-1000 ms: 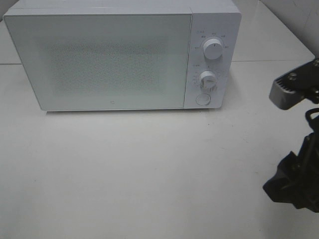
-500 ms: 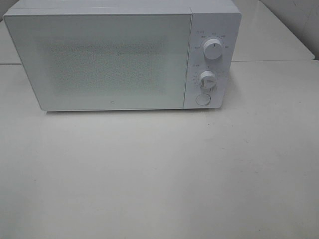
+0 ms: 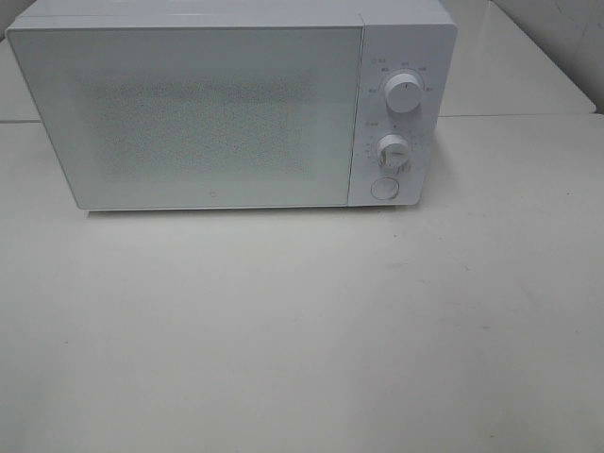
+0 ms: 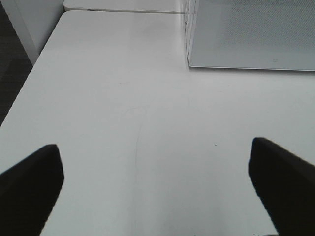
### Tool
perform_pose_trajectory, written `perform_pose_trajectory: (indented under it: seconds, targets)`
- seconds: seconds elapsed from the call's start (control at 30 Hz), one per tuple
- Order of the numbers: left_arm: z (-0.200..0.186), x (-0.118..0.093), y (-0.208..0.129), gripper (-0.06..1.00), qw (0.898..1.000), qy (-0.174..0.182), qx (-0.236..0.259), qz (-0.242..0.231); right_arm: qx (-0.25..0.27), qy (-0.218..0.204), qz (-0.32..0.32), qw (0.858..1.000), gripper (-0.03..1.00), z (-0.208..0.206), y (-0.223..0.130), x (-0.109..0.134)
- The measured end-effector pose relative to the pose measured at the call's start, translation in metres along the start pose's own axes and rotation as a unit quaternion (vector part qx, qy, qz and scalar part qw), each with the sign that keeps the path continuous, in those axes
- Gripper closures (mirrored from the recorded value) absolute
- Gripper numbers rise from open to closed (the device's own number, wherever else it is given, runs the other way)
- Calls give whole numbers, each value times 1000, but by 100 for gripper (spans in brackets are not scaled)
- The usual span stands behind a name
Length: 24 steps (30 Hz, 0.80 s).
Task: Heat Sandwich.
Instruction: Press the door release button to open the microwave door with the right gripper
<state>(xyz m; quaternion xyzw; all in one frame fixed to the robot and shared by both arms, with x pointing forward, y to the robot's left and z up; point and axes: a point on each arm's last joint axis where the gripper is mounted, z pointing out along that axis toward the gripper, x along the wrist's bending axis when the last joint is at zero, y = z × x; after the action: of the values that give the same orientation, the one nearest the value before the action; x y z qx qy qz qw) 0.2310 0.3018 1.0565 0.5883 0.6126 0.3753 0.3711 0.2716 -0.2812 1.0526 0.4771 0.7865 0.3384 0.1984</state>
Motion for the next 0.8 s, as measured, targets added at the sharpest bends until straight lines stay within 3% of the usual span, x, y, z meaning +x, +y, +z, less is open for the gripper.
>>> perform_pose_trajectory:
  seconds: [0.37,0.47,0.63,0.8]
  targets:
    - [0,0,0,-2,1000,0,0,0,-54,-91,80,991,22,-13,-17,-5]
    - [0,0,0,-2,1000,0,0,0,-92,-117,96,984,22,-22,-25,-2]
    - [0,0,0,-2,1000,0,0,0,-128,-144,110,975,22,-30,-33,1]
    - [0,0,0,-2,1000,0,0,0,-126,-152,115,974,22,-30,-34,1]
